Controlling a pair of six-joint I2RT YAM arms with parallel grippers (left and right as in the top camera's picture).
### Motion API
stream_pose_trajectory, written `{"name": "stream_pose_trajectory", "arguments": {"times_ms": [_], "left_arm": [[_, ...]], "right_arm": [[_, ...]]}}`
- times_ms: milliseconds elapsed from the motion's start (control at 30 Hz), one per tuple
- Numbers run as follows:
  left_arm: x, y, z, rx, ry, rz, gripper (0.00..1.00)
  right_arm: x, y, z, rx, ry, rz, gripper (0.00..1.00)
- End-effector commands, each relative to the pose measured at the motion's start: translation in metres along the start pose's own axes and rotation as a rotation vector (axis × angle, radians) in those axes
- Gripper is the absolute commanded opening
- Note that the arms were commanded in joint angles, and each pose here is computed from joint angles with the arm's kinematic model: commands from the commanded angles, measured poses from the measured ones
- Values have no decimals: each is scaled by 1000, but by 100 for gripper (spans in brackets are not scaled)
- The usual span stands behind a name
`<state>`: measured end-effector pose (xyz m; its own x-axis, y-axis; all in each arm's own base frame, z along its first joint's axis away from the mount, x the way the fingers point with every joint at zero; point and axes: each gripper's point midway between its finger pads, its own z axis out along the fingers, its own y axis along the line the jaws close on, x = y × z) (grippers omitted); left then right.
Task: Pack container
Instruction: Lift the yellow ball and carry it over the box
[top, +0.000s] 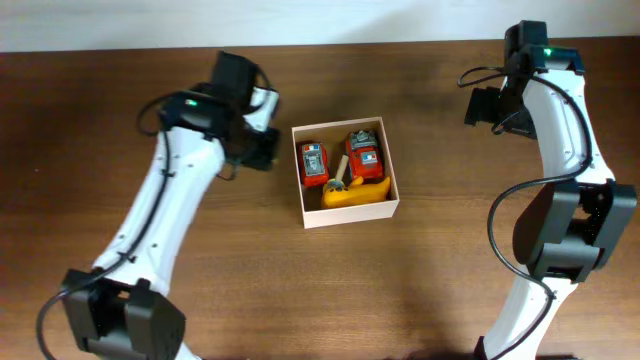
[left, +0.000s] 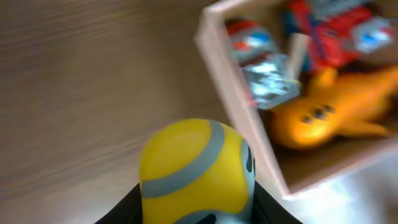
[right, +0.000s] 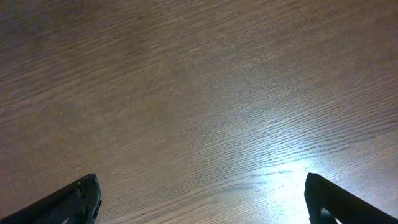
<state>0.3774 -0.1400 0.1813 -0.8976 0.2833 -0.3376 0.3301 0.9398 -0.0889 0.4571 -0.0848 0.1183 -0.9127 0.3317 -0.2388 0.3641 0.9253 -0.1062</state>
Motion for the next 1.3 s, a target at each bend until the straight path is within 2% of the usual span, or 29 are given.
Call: {"name": "stream_pose_trajectory", "arguments": {"times_ms": [0, 167, 367, 567, 800, 1000, 1100, 1133, 1267], "left_arm": [[-1, -38, -6, 73, -14, 100, 33], [11, -74, -5, 103, 19, 185, 33], [28, -98, 8, 119, 66, 248, 34], [49, -96, 44, 108, 159, 250, 32], [53, -95, 83, 101, 220, 246, 32], [59, -91, 111, 89, 271, 244, 25], [61, -86, 119, 62, 290, 244, 25], [62, -84, 119, 58, 291, 243, 29], [60, -80, 120, 43, 289, 242, 63]], "right_arm": [[0, -1, 0, 6, -3, -2, 99], [0, -1, 0, 6, -3, -2, 99], [0, -1, -1, 5, -4, -2, 99], [0, -1, -1, 5, -4, -2, 99], [0, -1, 0, 6, -3, -2, 99], [0, -1, 0, 5, -3, -2, 99], [0, -1, 0, 6, -3, -2, 99], [0, -1, 0, 6, -3, -2, 99], [0, -1, 0, 6, -3, -2, 99]]}}
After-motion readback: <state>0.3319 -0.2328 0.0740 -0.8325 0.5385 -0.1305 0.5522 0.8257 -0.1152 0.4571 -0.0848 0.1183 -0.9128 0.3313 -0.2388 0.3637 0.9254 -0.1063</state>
